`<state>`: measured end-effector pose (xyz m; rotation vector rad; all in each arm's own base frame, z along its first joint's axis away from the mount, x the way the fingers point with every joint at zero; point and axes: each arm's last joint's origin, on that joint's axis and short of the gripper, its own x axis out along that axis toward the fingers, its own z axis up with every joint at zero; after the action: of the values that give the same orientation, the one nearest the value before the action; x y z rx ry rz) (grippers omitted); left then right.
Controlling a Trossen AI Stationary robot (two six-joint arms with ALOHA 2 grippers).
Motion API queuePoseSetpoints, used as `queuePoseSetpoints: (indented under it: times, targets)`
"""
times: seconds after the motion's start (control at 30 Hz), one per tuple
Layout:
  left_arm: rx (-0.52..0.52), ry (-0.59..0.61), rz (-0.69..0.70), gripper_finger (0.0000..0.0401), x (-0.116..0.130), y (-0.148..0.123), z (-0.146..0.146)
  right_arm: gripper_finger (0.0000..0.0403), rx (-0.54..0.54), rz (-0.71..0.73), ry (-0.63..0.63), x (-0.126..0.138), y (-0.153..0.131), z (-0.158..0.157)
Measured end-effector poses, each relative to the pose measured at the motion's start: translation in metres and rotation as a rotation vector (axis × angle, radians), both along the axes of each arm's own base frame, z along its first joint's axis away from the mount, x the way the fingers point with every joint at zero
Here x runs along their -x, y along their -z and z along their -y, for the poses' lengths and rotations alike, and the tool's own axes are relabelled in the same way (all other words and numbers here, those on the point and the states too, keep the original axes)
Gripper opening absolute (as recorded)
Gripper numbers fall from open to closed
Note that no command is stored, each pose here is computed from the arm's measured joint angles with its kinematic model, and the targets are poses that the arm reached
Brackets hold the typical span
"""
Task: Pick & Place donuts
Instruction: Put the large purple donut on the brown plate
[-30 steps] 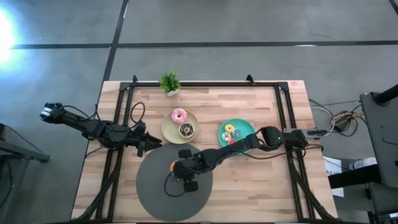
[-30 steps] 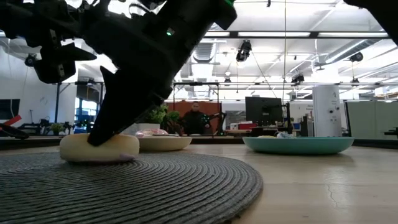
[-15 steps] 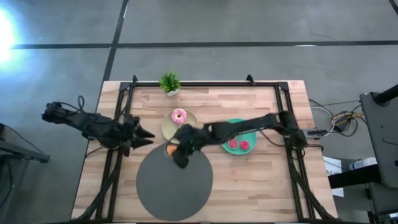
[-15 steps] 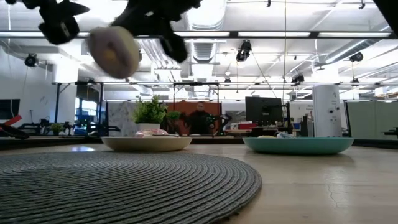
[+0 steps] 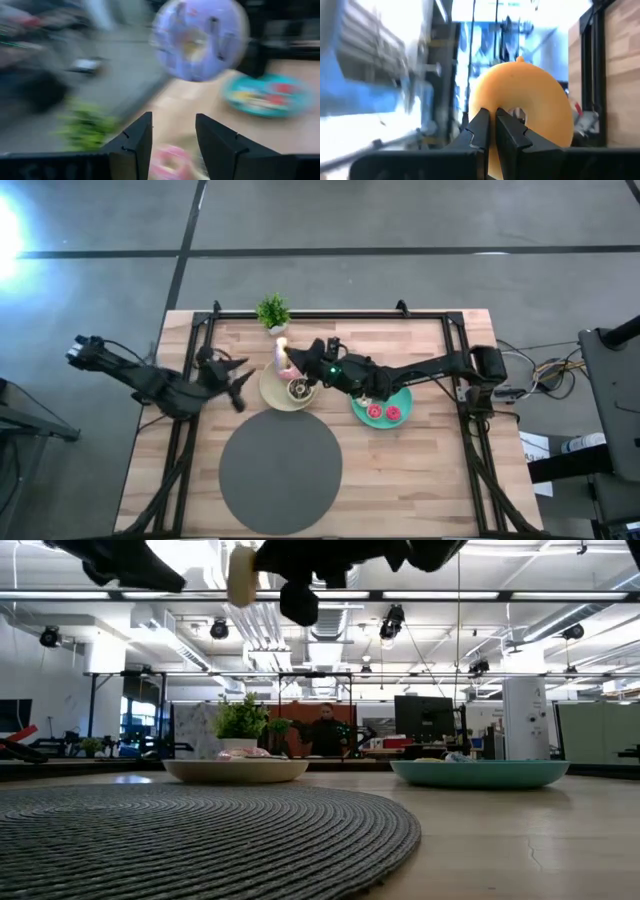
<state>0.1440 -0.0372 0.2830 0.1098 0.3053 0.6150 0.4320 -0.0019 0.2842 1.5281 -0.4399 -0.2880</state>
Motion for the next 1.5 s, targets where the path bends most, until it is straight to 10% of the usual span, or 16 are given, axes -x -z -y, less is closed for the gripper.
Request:
queuePoseSetpoints:
  times: [0.2, 1.5]
  targets:
    - [-0.162, -0.299, 0.066, 0.0125, -0.022, 0.008, 0.005, 0.0013, -0.059, 0.012, 0.088, -0.002, 0.01, 0.002]
    - [-0.262, -0.276, 0.009, 0.0175, -0.067, 0.0, 0.012, 0.0013, -0.07, 0.124, 0.127, -0.02, -0.022, 0.012]
